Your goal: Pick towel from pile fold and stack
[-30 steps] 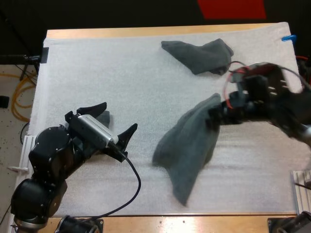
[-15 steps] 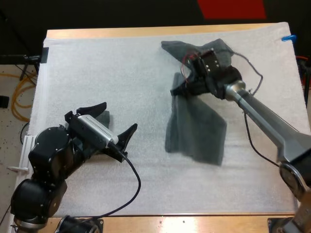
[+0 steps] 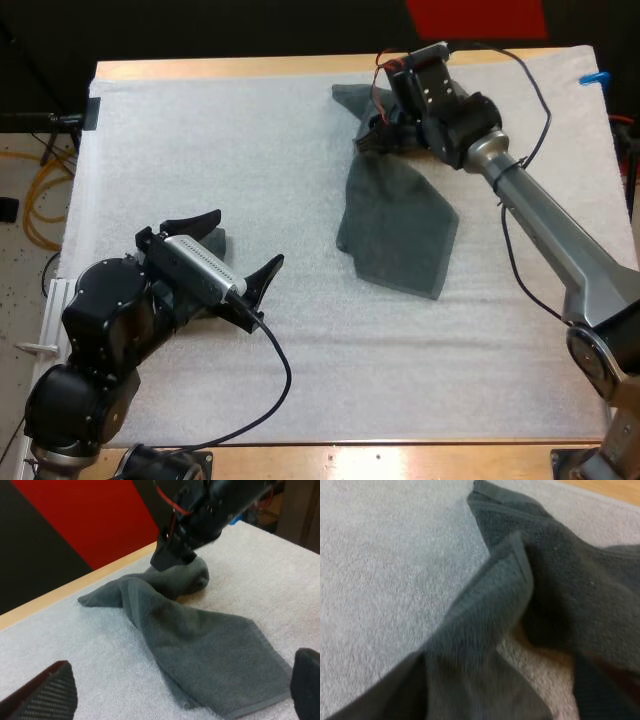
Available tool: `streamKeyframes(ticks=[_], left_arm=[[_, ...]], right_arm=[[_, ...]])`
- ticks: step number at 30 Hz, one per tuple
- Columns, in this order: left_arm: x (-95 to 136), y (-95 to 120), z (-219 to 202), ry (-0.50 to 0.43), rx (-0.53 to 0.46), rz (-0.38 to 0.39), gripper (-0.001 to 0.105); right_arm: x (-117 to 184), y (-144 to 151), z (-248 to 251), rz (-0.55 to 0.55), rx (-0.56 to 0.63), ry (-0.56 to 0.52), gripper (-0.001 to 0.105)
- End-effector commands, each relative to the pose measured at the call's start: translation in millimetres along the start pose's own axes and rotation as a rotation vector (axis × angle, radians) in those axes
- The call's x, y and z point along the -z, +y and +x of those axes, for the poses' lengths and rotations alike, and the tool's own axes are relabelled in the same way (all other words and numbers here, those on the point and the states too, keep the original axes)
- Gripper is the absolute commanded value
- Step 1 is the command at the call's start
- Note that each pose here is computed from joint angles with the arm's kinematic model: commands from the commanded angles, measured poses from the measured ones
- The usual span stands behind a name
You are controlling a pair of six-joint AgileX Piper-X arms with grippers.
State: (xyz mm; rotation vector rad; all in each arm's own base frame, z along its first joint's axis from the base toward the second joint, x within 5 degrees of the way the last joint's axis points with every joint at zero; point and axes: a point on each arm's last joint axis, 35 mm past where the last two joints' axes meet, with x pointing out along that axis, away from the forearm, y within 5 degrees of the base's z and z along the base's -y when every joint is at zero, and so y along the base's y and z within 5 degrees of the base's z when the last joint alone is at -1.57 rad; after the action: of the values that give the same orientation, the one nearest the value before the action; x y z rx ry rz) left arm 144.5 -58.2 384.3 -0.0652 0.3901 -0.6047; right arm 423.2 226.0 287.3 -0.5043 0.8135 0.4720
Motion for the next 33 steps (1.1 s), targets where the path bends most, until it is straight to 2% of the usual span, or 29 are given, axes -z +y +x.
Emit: streamKeyframes(ticks=[1,9,13,18,26,27,30,32,33], left_arm=[[-1.9,-1.2,-0.7,-0.005,0.011,0.002,0.083],[-1.1,-1.1,-0.7,0.002,0.011,0.000,0.083],[0.8,-1.0,-0.7,0.019,0.009,-0.005,0.083],[7.6,-0.6,-1.0,0.079,0.005,-0.025,0.083],[17.5,-0.3,-2.2,0.166,-0.001,-0.053,0.083],[17.9,-0.3,-2.3,0.169,-0.001,-0.054,0.083],[20.2,-0.3,-2.7,0.190,-0.002,-0.061,0.083],[20.9,-0.3,-2.9,0.196,-0.003,-0.063,0.083],[20.9,-0.3,-2.9,0.196,-0.003,-0.063,0.083]], right_arm=[[-4.5,-7.9,-20.0,-0.004,0.012,-0.003,0.065],[3.1,-12.8,-101.1,0.102,-0.027,0.046,0.063],[25.8,-9.5,-127.7,0.146,-0.036,0.079,0.063],[69.2,-0.2,-147.3,0.239,-0.038,0.127,0.063],[161.9,31.3,-123.4,0.454,-0.147,0.247,0.063],[166.2,33.3,-119.7,0.473,-0.156,0.247,0.063],[195.8,47.8,-93.8,0.566,-0.253,0.280,0.063],[210.2,57.9,-74.0,0.613,-0.365,0.251,0.063],[212.0,59.6,-68.6,0.626,-0.385,0.237,0.063]])
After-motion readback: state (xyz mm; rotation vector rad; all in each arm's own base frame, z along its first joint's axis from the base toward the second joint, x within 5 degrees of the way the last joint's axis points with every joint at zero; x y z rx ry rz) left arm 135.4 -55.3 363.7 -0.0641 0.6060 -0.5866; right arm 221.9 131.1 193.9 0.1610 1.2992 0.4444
